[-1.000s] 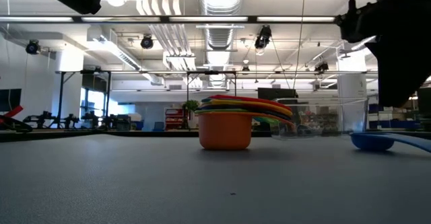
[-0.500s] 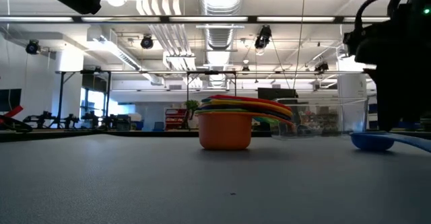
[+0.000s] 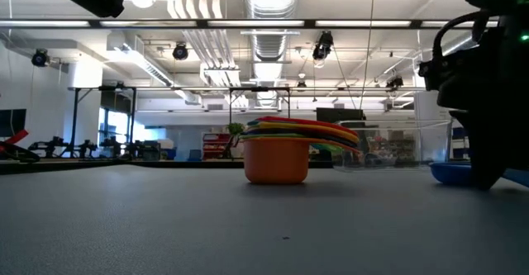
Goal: Nest measuring cups in basket
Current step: Stack the blue measuring cup on top of the red measuring cup
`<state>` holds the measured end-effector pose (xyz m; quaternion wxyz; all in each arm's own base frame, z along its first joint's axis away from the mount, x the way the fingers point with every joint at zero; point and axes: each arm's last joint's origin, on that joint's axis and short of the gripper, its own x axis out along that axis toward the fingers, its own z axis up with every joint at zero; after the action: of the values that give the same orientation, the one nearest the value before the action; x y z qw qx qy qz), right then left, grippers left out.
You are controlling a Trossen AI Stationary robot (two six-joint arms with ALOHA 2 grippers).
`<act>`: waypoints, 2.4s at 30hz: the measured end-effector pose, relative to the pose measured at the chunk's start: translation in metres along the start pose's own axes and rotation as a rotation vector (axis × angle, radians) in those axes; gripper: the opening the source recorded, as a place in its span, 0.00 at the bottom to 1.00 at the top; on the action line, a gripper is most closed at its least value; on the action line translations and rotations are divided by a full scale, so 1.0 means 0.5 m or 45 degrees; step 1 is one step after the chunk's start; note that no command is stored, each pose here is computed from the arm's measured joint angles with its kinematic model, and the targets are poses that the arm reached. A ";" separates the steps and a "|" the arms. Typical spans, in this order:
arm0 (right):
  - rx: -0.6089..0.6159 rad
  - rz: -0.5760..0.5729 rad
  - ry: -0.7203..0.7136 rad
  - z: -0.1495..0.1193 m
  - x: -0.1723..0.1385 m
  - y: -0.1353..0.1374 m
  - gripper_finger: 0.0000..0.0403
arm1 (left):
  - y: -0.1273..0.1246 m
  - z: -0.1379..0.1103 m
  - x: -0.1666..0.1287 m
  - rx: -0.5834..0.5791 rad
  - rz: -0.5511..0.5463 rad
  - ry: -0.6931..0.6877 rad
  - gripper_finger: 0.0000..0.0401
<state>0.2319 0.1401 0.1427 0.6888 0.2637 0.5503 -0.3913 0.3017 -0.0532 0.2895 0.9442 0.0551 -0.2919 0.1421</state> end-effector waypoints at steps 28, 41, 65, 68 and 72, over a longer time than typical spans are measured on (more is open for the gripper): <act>-0.276 0.057 -0.034 0.009 -0.025 -0.008 0.35 | 0.001 0.000 0.000 0.000 0.002 0.000 0.30; -0.586 0.143 -0.501 0.081 -0.155 -0.017 0.36 | 0.003 -0.002 0.002 0.012 0.005 0.009 0.30; -0.958 0.258 -0.546 0.281 -0.163 0.047 0.37 | 0.005 -0.004 0.002 0.021 0.007 0.013 0.30; -1.004 0.320 -0.514 0.291 -0.147 0.060 0.37 | 0.005 -0.004 0.003 0.020 0.008 0.013 0.30; -1.087 0.314 -0.483 0.293 -0.128 0.073 0.37 | 0.005 -0.004 0.003 0.019 0.008 0.013 0.30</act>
<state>0.3374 0.0602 0.2393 0.8650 -0.0555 0.4910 -0.0870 0.3029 -0.0502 0.2888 0.9448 0.0605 -0.2863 0.1475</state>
